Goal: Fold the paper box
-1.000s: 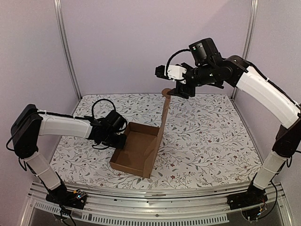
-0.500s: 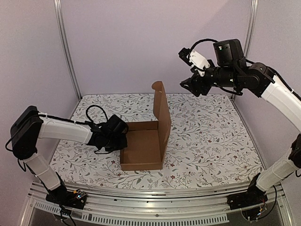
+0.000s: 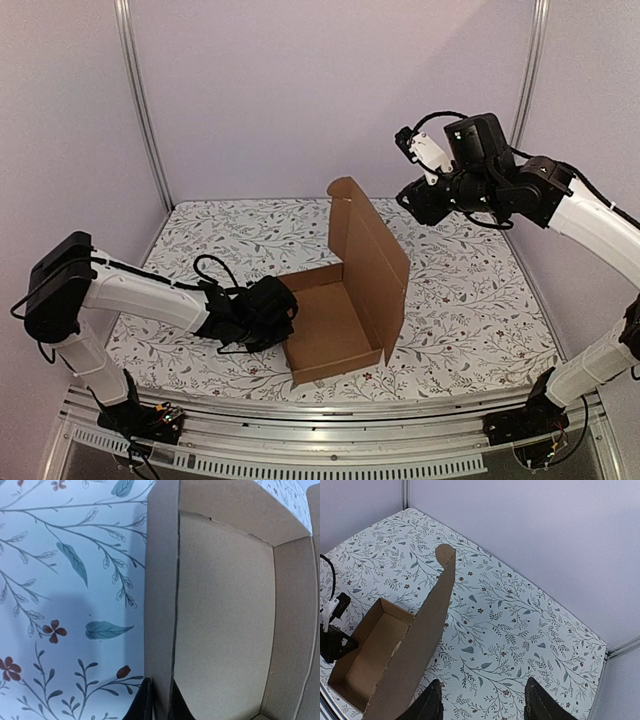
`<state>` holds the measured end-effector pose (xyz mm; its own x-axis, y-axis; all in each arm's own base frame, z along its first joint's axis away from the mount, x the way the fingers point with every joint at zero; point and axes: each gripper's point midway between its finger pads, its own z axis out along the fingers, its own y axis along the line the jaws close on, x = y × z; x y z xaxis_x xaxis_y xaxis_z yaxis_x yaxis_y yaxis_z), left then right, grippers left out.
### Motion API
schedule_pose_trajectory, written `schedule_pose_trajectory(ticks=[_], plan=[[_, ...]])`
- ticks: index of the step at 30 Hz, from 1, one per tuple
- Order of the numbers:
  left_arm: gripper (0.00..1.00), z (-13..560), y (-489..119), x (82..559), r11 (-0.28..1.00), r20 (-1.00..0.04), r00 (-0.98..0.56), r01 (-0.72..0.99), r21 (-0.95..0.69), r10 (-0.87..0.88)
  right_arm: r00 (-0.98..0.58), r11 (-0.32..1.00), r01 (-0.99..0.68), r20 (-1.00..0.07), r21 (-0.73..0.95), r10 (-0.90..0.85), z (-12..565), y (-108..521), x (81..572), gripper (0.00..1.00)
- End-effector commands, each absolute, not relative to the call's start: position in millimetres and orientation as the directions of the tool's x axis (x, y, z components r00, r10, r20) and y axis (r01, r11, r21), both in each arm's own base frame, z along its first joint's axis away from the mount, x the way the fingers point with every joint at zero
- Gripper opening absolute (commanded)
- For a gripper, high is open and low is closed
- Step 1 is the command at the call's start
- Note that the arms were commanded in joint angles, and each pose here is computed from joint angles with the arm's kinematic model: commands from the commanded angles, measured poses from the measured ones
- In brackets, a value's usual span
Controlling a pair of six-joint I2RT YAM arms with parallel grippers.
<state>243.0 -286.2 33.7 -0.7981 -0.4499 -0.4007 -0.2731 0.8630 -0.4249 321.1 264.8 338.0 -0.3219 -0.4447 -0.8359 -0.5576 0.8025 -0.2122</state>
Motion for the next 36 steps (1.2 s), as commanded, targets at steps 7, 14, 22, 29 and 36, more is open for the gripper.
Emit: schedule_pose_trajectory(ticks=[7,14,22,29,36], plan=[[0.3,6,-294,220,0.848,-0.336,-0.804,-0.349,-0.399,-0.49,-0.437,0.762,-0.648,-0.829,0.02,-0.35,293,309,317,0.36],[0.38,16,-310,223,0.849,-0.352,-0.809,-0.307,-0.43,-0.471,-0.452,0.712,-0.7,-0.808,0.058,-0.378,272,331,304,0.28],[0.41,25,-329,226,0.85,-0.364,-0.826,-0.233,-0.472,-0.429,-0.45,0.648,-0.756,-0.793,0.094,-0.41,260,361,282,0.27],[0.56,45,-331,231,0.887,-0.455,-0.819,-0.132,-0.443,-0.349,-0.465,0.614,-0.782,-0.759,0.111,-0.456,231,386,270,0.26],[0.66,49,-318,227,0.916,-0.513,-0.811,-0.069,-0.395,-0.282,-0.494,0.606,-0.786,-0.715,0.124,-0.495,199,403,265,0.26]])
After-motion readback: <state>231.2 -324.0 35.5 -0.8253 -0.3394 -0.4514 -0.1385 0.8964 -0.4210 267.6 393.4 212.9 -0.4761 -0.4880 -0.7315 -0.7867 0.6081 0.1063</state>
